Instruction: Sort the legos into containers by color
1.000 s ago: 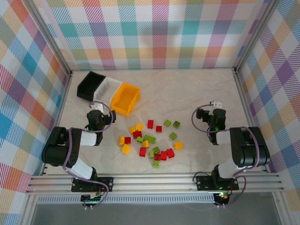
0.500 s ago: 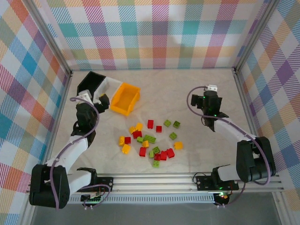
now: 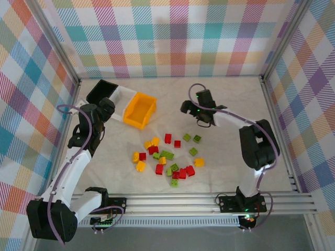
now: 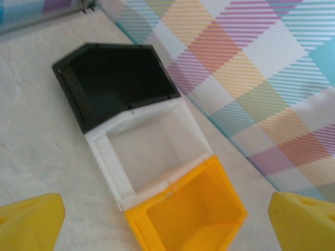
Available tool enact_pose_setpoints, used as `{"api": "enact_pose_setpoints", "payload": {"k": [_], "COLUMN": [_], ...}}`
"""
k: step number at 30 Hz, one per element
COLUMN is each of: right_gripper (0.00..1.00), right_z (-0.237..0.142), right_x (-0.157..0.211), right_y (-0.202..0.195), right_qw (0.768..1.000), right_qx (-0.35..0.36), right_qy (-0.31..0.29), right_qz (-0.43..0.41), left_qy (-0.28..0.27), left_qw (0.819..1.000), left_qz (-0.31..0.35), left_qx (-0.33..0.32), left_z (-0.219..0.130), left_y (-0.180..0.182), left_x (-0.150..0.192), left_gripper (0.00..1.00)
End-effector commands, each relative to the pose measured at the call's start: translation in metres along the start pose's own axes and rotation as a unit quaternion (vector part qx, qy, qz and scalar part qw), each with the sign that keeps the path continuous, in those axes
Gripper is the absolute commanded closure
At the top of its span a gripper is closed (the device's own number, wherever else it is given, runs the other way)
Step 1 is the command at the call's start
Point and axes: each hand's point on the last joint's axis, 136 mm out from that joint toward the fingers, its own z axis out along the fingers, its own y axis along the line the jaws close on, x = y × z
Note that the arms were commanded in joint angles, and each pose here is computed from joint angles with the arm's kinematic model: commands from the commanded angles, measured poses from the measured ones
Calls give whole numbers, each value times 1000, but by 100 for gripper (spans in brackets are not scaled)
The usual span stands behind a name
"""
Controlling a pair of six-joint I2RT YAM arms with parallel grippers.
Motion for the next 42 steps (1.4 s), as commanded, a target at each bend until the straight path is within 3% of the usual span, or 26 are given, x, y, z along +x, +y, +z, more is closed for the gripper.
{"api": "enact_pose_setpoints", "payload": {"k": [1,8,15,24,42], "right_gripper": [0,1,8,28,71], "right_z": [15,54,82,108,98], "right_x": [24,37,44,64,50], "right_y": [55,133,164,160,141], "right_qw": [996,994,993,992,995], "right_qx": [-54,-92,-92,-52,21], "right_qy": [52,62,73,111,79], "right_qz": [44,24,18,8,-50], "left_qy": [61,120,119,125,130], "left_qw": [998,989,989,989,989], "left_qz": [-34,-66,-47,-42,-29], "left_qx": [8,52,70,67,64], "left_z": [-8,-18,-34,-41,-46], "left_y": [-3,-5,-8,-4,-5], "left_x": [17,51,50,53,51], "left_gripper": [0,0,0,0,0]}}
